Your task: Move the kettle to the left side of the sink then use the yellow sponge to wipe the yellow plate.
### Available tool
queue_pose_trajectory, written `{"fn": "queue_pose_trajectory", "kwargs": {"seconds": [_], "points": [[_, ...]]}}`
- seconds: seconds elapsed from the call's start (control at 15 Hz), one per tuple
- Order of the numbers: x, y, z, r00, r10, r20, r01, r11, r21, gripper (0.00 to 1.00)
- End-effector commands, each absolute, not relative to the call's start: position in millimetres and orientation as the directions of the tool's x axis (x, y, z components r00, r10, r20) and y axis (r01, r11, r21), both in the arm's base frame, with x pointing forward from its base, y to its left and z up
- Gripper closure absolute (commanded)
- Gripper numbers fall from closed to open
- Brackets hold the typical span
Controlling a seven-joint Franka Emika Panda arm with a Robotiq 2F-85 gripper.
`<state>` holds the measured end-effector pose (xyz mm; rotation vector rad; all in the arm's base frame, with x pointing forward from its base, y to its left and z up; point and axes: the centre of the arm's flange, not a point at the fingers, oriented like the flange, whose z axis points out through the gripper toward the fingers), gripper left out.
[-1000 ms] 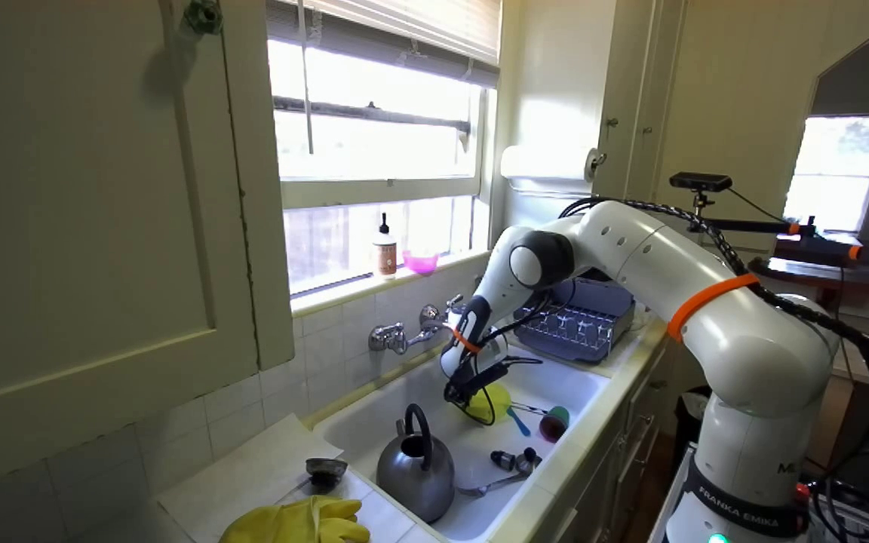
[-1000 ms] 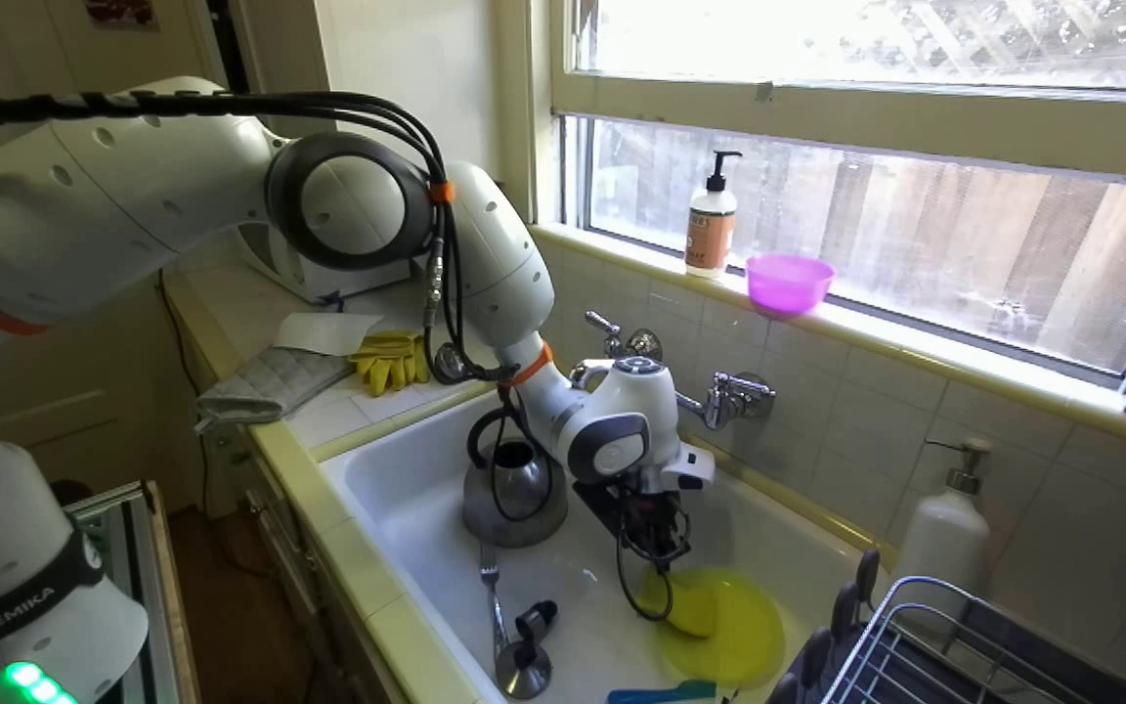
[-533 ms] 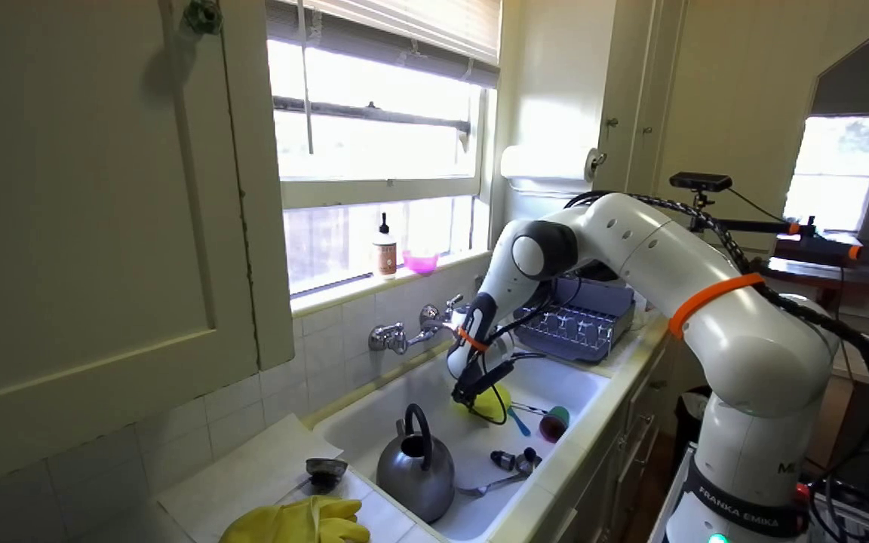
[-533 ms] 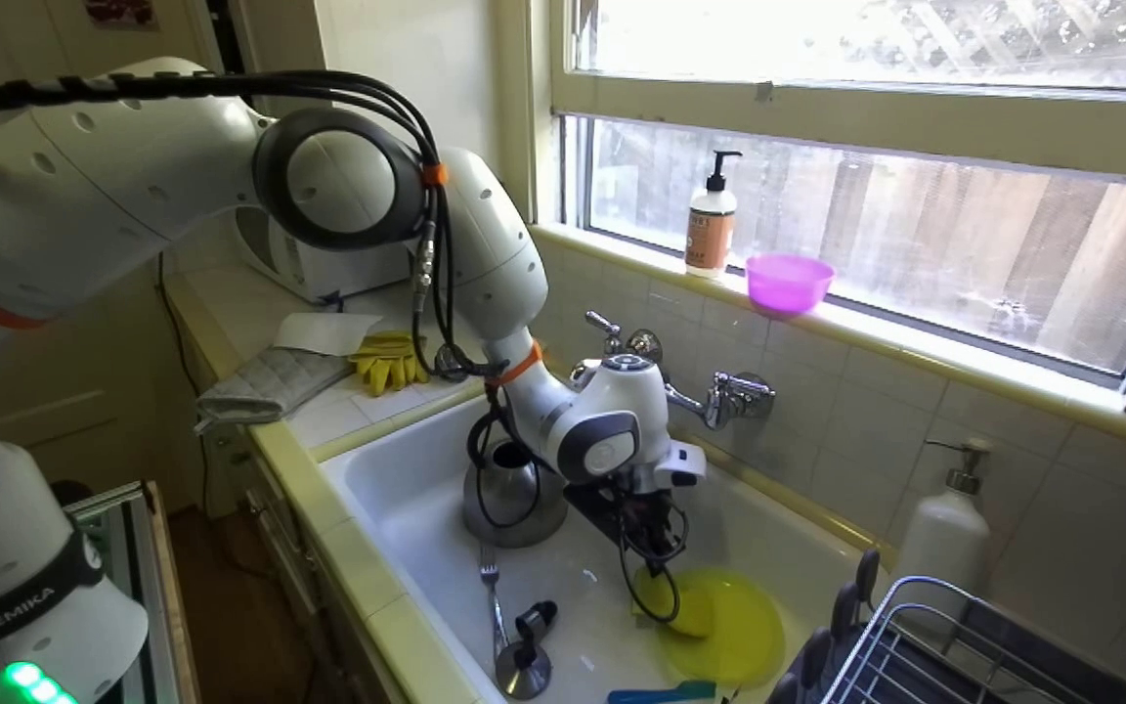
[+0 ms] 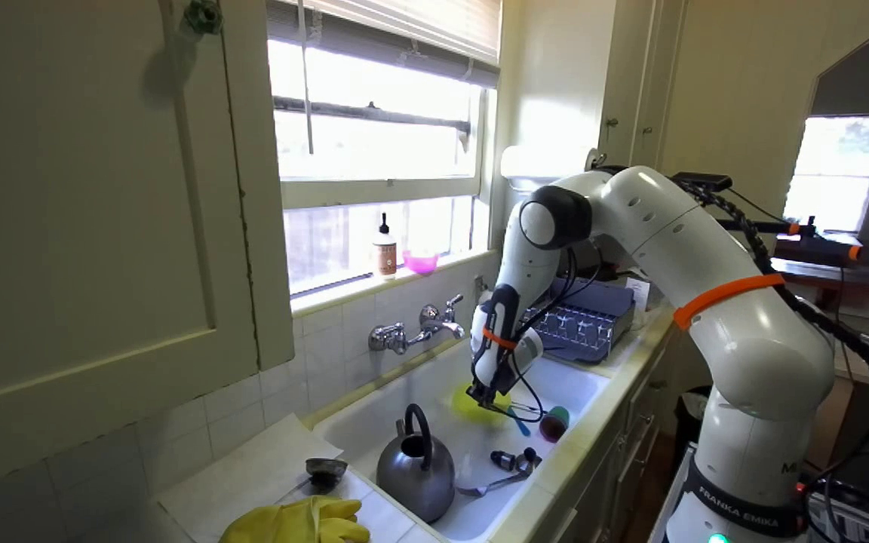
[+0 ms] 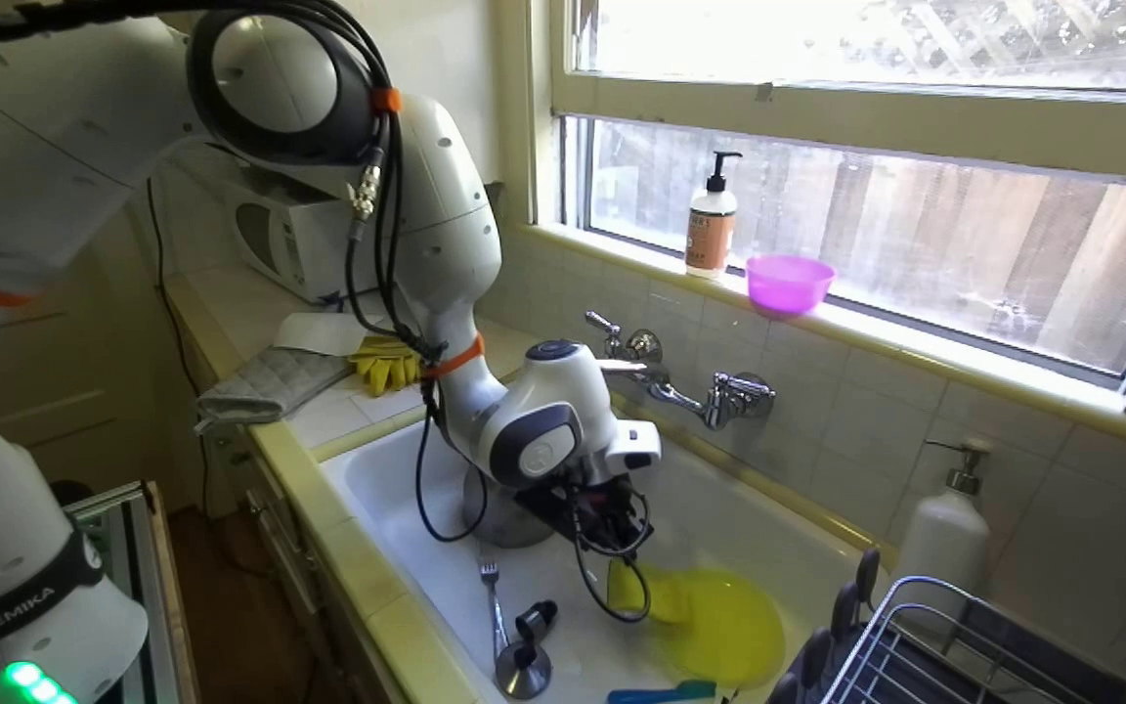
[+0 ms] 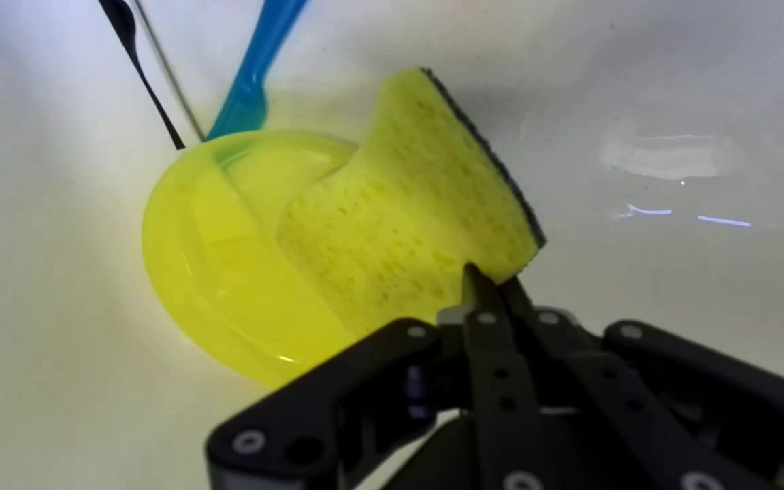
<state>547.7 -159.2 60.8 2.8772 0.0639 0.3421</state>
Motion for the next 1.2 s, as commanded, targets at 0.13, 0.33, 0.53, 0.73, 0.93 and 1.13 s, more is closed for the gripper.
{"fn": "queue_pose_trajectory", "kwargs": {"seconds": [0.13,0.33,0.53,0.73,0.93,1.13], "points": [[515.8,-118.3,73.8,0.957,0.143,0.252,0.094,-0.976,0.195,0.99],[516.9,-97.8,69.8,0.954,0.173,0.245,0.136,-0.977,0.162,0.99],[516.3,-83.4,66.7,0.954,0.179,0.239,0.144,-0.977,0.158,0.74],[514.1,-79.4,67.0,0.955,0.175,0.238,0.138,-0.977,0.165,0.56],[512.9,-81.2,68.8,0.957,0.162,0.240,0.123,-0.978,0.168,0.34],[510.9,-89.3,71.1,0.961,0.132,0.242,0.088,-0.979,0.184,0.12]]}}
